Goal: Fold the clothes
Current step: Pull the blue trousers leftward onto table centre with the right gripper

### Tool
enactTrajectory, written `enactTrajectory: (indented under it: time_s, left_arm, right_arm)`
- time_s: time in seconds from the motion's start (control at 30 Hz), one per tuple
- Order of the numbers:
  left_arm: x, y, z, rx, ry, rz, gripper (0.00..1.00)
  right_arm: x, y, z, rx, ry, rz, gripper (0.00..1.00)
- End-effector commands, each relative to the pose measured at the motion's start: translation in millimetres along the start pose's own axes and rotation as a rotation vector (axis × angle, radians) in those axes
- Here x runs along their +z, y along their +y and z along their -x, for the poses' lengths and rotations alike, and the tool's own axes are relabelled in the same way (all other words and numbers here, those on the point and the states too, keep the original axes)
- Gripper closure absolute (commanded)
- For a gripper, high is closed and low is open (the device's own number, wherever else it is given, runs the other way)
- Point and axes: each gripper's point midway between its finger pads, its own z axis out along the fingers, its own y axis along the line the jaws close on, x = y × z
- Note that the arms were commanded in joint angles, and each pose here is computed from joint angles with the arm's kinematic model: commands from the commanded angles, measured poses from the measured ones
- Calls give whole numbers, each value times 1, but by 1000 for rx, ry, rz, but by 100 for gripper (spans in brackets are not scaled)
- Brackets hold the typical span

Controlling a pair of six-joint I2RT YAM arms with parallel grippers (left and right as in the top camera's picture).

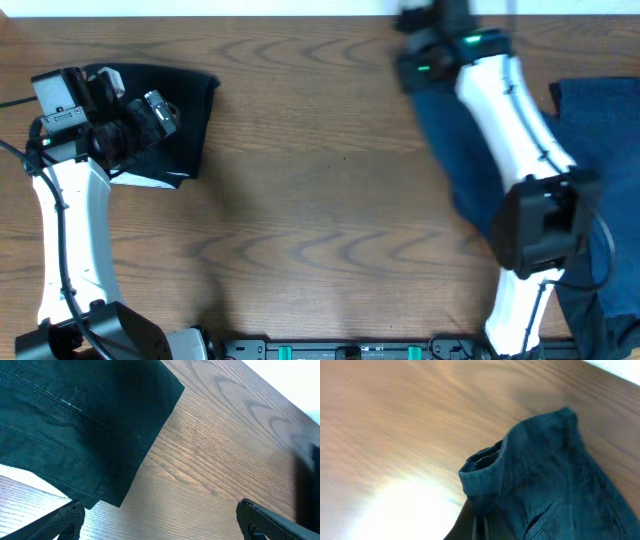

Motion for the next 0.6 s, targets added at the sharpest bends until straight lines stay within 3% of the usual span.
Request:
enactTrajectory:
  time_s: [0.0,0.27,0.57]
  left_arm:
    - [3,2,-3,3,10,7,2]
    - [3,2,-3,3,10,6,2]
    - [3,2,-3,3,10,6,2]
  right_arm:
    - [24,87,8,-39,-4,207,99]
    - [85,198,-39,-211,126,280,99]
    - [79,222,-35,-263,106,280,99]
